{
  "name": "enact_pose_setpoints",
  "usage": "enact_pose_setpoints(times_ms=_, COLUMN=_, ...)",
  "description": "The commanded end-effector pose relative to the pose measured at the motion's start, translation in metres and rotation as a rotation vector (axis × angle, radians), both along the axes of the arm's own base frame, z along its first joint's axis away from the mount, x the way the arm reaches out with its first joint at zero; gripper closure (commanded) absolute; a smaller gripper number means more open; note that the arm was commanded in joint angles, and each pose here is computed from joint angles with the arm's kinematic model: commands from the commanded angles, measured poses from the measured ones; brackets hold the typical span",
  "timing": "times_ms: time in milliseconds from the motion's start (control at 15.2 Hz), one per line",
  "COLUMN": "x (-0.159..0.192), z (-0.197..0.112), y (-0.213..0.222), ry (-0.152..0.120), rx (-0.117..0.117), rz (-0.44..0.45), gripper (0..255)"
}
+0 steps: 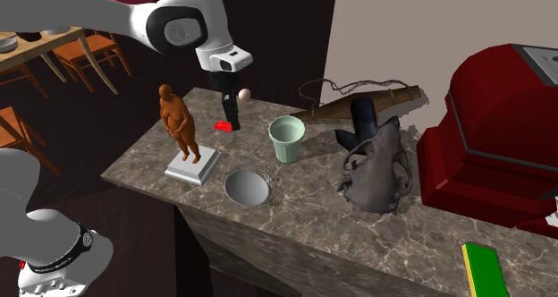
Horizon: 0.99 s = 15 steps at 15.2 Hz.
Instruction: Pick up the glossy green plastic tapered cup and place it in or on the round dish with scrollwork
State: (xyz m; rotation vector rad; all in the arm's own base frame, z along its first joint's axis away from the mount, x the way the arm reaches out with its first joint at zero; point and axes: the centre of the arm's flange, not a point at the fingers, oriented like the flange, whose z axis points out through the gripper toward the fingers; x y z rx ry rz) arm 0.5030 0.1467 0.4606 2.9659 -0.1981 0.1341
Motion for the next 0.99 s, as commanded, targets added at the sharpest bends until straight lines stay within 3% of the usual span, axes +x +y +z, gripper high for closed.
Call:
enact_pose_setpoints(times_ms=0, x=0.020, z=-0.014, y=0.013, ry=-0.010, rx=-0.007, rz=-0.013, gripper=0)
enact_pose_setpoints(times_ms=924, x=0.161, z=-0.088, y=0.079, ry=-0.062, rx=-0.061, rz=-0.091, gripper=0)
